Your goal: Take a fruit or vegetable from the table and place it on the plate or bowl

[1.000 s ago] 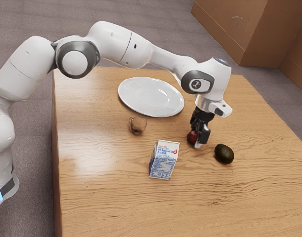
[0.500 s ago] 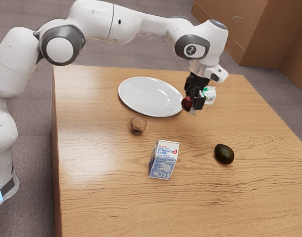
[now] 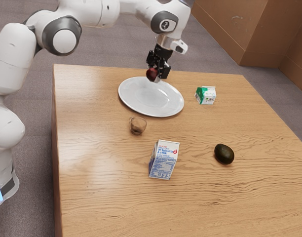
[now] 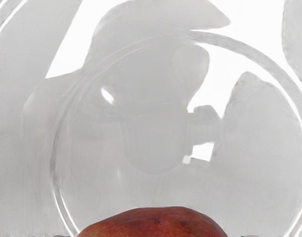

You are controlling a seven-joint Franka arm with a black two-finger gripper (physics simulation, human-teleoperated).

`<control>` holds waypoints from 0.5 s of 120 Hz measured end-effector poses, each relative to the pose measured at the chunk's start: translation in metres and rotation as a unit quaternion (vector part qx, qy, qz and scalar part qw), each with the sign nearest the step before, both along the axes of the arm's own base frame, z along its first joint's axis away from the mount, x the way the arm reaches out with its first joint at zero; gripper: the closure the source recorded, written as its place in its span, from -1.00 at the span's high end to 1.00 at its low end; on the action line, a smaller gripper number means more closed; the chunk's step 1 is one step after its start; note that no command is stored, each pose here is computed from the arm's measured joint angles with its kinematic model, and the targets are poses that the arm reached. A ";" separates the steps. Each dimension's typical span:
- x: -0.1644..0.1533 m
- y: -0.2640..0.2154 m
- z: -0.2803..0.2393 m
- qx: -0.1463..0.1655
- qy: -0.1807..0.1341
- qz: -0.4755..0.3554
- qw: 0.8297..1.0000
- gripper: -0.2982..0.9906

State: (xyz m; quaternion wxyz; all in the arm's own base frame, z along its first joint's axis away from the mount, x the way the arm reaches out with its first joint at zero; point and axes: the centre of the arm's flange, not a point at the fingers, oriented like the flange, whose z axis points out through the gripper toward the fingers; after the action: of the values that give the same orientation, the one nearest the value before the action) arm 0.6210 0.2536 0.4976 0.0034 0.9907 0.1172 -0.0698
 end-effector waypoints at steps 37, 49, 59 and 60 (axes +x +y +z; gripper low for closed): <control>-0.003 0.022 -0.008 -0.010 -0.003 -0.018 1.000 0.42; 0.016 -0.065 0.047 0.023 -0.036 -0.092 0.995 0.48; 0.020 -0.215 0.106 0.078 -0.070 -0.201 0.974 0.50; 0.019 -0.224 0.108 0.080 -0.072 -0.207 0.972 0.51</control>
State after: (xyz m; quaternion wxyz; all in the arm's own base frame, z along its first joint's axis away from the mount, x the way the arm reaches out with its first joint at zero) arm 0.6405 0.0294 0.6054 -0.0823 0.9928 -0.0858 0.0121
